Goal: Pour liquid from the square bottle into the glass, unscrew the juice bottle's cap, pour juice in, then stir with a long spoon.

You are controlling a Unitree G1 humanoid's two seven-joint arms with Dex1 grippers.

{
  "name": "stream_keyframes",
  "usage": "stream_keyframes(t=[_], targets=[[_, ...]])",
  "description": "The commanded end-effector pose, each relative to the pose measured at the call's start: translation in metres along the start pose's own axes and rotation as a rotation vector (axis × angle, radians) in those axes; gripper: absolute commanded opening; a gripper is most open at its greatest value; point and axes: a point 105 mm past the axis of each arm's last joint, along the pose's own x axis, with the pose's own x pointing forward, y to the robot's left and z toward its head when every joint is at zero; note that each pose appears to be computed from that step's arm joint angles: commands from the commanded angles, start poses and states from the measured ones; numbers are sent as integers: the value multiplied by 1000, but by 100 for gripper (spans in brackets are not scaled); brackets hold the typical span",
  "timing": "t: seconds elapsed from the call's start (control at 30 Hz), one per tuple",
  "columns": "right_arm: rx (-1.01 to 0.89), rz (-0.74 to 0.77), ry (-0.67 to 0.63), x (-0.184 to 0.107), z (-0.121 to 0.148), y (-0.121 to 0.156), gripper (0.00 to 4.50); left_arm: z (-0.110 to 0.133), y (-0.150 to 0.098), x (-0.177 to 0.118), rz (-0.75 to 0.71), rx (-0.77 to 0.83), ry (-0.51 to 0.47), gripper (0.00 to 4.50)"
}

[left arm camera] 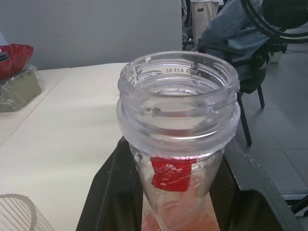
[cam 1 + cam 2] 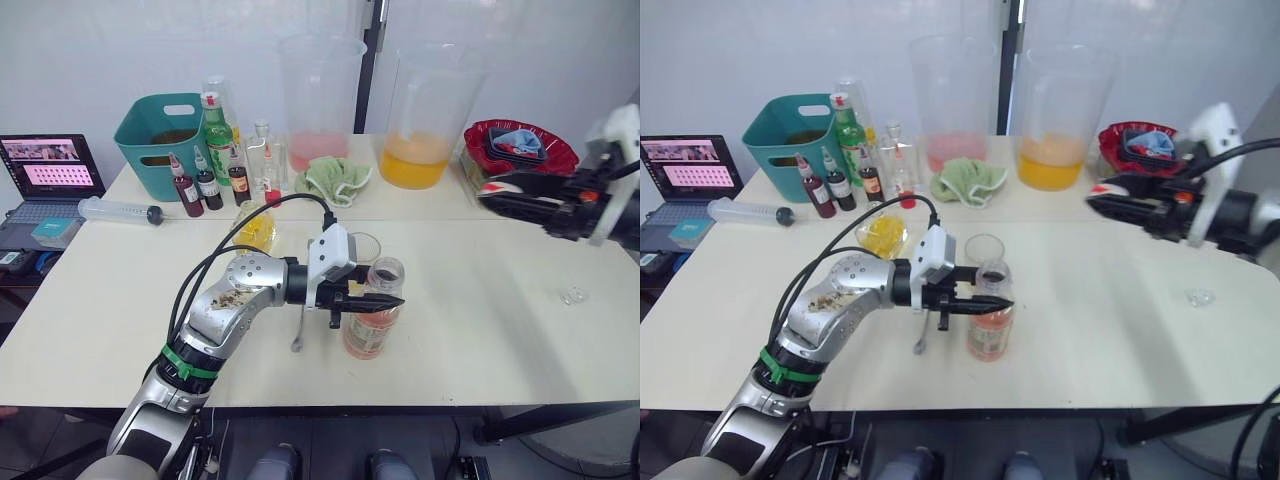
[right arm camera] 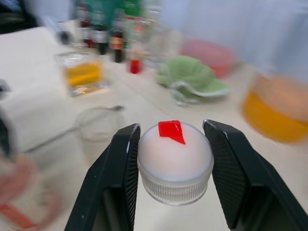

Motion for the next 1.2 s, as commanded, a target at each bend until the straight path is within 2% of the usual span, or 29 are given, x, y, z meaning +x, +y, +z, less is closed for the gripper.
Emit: stream_keyframes(t=[0.03,0.13,0.37,0.47,0.63,1.0,1.13,1.2], targets=[[-7,-268,-40,-21,-7,-47,166,-24,6,-8,73,-61,85,137],[27,-363,-19,-25,-28,-61,166,-25,6,-12,100,-67,81,137],[79,-431,7,-9,-63,-62,166,-26,3,-18,157,-113,48,137],[100,-446,104,3,-103,-59,166,-26,-1,-23,179,-115,45,137],[114,-441,183,10,-141,-54,166,-25,-3,-25,206,-117,48,137],[206,-455,224,24,-183,-47,166,-27,-2,-25,227,-117,49,137],[220,-448,208,24,-182,-46,166,-28,1,-27,236,-109,55,137],[215,-446,200,24,-180,-47,264,-29,1,-27,236,-107,55,137]])
